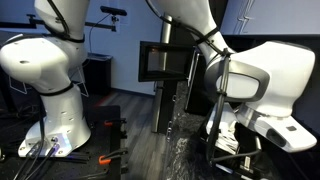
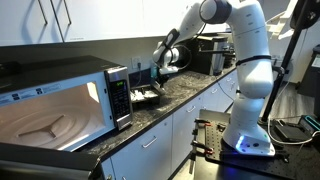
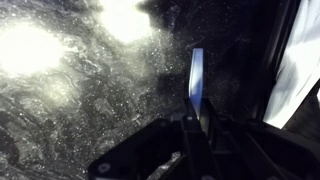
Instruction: Pick up the folk from the counter and place it in the black object
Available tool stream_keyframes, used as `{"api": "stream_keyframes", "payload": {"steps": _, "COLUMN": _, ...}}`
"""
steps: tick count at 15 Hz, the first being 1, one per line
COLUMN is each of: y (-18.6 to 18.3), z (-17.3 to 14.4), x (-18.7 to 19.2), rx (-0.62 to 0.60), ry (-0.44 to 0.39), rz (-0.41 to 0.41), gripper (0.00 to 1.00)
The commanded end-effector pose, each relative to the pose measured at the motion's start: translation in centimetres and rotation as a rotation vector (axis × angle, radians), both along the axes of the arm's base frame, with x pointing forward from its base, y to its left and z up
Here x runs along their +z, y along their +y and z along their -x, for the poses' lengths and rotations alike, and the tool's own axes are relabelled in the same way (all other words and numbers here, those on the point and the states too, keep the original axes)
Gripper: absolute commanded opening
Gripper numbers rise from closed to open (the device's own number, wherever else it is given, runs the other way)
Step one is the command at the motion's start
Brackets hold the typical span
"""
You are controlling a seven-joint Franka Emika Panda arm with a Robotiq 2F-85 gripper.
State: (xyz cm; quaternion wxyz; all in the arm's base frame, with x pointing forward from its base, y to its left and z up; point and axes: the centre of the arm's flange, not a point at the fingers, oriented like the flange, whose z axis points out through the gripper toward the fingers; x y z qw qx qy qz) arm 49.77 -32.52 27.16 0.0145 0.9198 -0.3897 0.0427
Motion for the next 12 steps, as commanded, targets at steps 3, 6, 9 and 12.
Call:
{"api": "stream_keyframes", "payload": {"steps": 3, "y": 3.3, "z": -0.1, "x": 3.0, "rx": 0.047, "ry": 0.014, "rz": 0.058, "gripper": 0.03}}
{"api": "stream_keyframes", "payload": {"steps": 6, "y": 4.5, "z": -1.3, "x": 4.1, "rx": 0.078, "ry": 0.008, "rz": 0.072, "gripper": 0.03}}
{"api": "stream_keyframes", "payload": {"steps": 9, "y": 5.9, "z": -2.6, "x": 5.0, "rx": 0.103, "ry": -0.004, "rz": 0.071, "gripper": 0.03}}
{"api": "stream_keyframes", "payload": {"steps": 12, "y": 6.2, "z": -3.0, "x": 5.2, "rx": 0.168, "ry": -0.025, "rz": 0.114, "gripper": 0.03}}
